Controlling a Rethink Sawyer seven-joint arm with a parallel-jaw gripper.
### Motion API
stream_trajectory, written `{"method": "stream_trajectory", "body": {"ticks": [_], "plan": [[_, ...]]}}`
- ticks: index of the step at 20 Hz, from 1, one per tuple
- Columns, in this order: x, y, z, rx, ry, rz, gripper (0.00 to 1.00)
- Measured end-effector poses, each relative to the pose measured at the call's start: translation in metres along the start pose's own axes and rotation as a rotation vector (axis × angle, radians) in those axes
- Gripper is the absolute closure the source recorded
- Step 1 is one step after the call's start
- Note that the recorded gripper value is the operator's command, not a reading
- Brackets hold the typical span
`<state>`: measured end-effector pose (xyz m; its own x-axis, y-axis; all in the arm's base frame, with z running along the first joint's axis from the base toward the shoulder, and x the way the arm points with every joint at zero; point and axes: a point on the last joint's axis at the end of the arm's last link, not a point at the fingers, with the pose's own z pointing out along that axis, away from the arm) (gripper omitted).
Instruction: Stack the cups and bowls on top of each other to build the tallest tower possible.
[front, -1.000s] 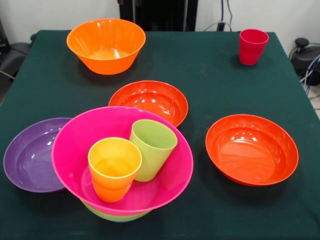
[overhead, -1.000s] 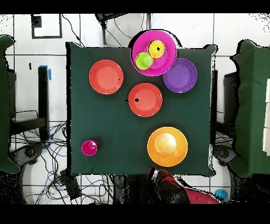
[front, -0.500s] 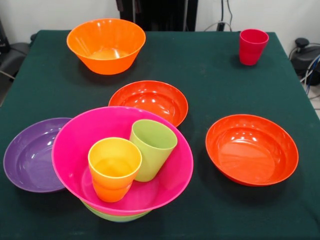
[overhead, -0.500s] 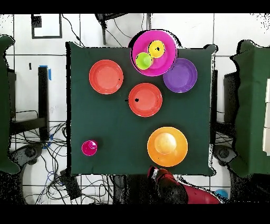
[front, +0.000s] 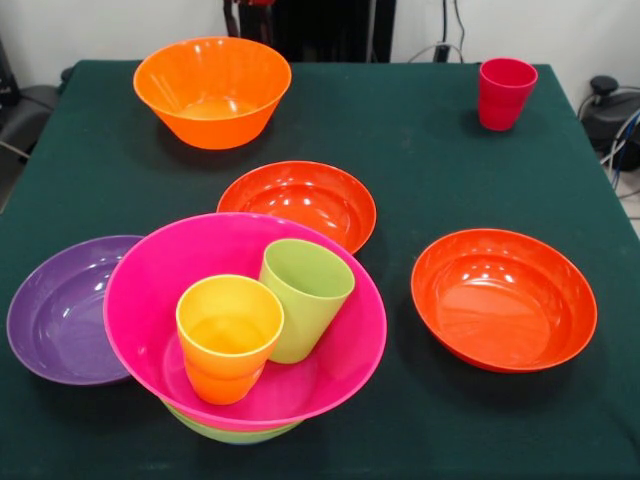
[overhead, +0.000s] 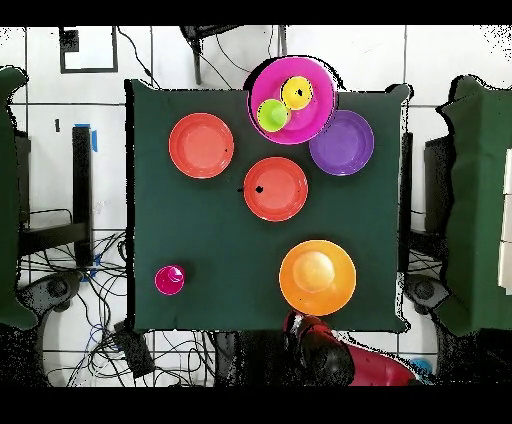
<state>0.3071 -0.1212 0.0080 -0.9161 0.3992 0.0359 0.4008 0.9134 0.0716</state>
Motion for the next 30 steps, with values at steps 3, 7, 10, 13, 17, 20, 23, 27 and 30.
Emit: {"method": "stream_trajectory", "body": {"ticks": [3, 7, 10, 13, 17, 20, 23, 27, 30], "plan": [[0.000, -0.004, 0.006, 0.005, 0.006, 0.006, 0.00], [0.000, -0.009, 0.014, 0.008, 0.017, 0.012, 0.00], [0.001, -0.011, 0.022, 0.010, 0.027, 0.014, 0.00], [0.001, -0.013, 0.028, 0.012, 0.034, 0.014, 0.00], [0.001, -0.016, 0.040, 0.012, 0.036, 0.016, 0.00], [0.000, -0.017, 0.046, 0.009, 0.030, 0.018, 0.00], [0.000, -0.016, 0.046, 0.008, 0.023, 0.018, 0.00], [-0.006, -0.019, 0.036, 0.014, 0.001, 0.023, 0.00], [-0.013, -0.023, 0.024, 0.016, -0.025, 0.032, 0.00]]}}
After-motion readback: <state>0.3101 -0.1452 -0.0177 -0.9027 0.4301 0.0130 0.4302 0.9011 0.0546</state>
